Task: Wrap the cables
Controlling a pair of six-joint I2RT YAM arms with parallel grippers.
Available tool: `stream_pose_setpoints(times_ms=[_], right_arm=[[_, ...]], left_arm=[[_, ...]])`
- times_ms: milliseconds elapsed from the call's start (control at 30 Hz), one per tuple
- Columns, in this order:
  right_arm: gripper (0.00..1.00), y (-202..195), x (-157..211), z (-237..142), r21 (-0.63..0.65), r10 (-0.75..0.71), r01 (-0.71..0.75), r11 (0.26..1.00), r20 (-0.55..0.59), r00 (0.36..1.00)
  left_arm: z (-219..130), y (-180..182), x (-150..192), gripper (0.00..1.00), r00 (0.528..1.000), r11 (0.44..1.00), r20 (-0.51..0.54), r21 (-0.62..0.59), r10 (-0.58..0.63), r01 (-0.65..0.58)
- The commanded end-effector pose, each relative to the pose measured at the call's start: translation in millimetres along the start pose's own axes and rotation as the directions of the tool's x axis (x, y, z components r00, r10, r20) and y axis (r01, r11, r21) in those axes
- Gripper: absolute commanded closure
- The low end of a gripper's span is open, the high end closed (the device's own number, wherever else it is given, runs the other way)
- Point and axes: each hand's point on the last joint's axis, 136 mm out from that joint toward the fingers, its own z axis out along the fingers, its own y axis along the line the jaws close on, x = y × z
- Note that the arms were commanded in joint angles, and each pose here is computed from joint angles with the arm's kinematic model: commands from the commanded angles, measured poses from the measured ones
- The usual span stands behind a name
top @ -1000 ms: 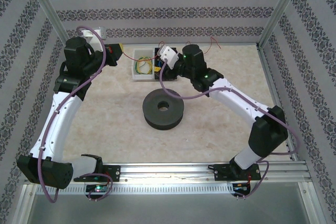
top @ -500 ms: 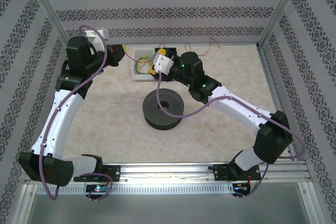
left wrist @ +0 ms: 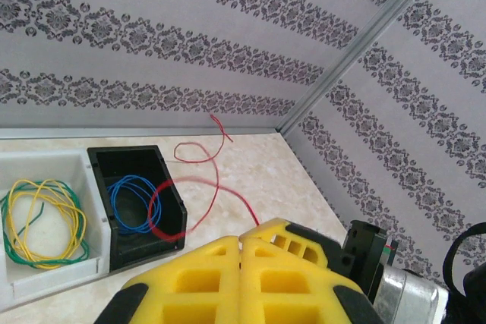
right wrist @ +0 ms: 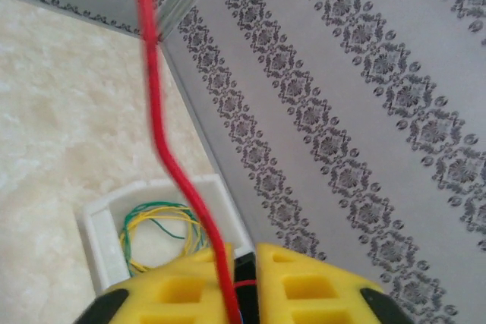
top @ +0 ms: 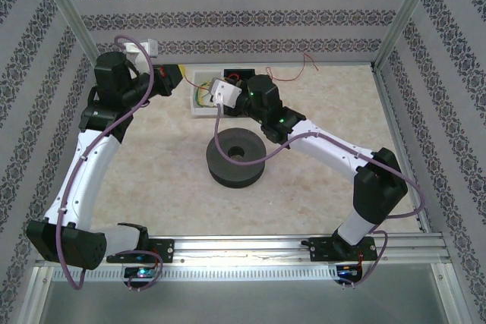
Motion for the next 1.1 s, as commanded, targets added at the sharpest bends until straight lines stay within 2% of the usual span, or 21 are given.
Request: stream_pose_setpoints(times_ms=[0,200,400,433,500,633,700,800,867,933,1033,1067], right_arm=[[1.0,-25.8,-24.4,-8.7,0.063,0.01,-0.014,0.998,0.066,0.998],[1.0,-36.5,-23.3,-27.4,-0.041,0.144,-0.14,0.989,0.122,0.982],[1.0,-39.8,-17.3,-44.1,-0.215,0.264,-0.235,0.948,0.119,0.957],[1.0,-38.7,-15.8,-45.5,-0.239,0.279,-0.246,0.939,0.113,0.954],[1.0,-35.3,-14.6,-49.3,-0.304,0.313,-0.27,0.913,0.102,0.944],[1.0,-24.5,-11.3,-52.8,-0.411,0.354,-0.301,0.86,0.056,0.934],[1.0,-17.4,-10.6,-53.1,-0.462,0.368,-0.314,0.829,0.029,0.929],[1.0,-11.4,-11.1,-53.0,-0.512,0.379,-0.33,0.793,-0.008,0.925],[1.0,-8.6,-11.5,-52.9,-0.536,0.388,-0.341,0.772,-0.028,0.921],[1.0,-6.5,-10.4,-52.2,-0.551,0.39,-0.351,0.757,-0.05,0.92],[1.0,-4.4,-6.2,-49.9,-0.56,0.387,-0.367,0.743,-0.089,0.918],[1.0,-4.1,-4.7,-48.6,-0.56,0.385,-0.37,0.741,-0.097,0.918]], left_arm=[[-3.9,-1.6,2.2,1.0,0.999,0.999,-0.018,-0.029,0.035,-0.035],[-2.5,34.0,19.3,0.99,0.992,0.977,-0.082,-0.186,0.093,-0.107],[-17.6,53.6,11.7,0.41,0.971,0.916,-0.115,-0.327,0.208,-0.235],[-21.0,55.9,9.1,0.34,0.966,0.901,-0.118,-0.349,0.229,-0.257],[-31.1,60.6,-0.3,0.29,0.95,0.859,-0.124,-0.406,0.288,-0.313],[-43.2,53.1,-12.3,0.29,0.89,0.792,-0.141,-0.412,0.433,-0.451],[-41.8,39.2,-9.8,0.25,0.827,0.754,-0.152,-0.348,0.541,-0.558],[-37.1,27.4,-2.3,0.14,0.717,0.651,-0.193,-0.311,0.67,-0.692],[-33.2,20.6,4.1,0.1,0.645,0.59,-0.223,-0.27,0.731,-0.761],[-28.4,13.4,11.8,0.05,0.55,0.503,-0.242,-0.231,0.8,-0.833],[-19.2,2.8,23.2,0.0,0.351,0.309,-0.234,-0.197,0.907,-0.93],[-17.0,1.9,21.1,0.0,0.324,0.275,-0.235,-0.218,0.916,-0.936]])
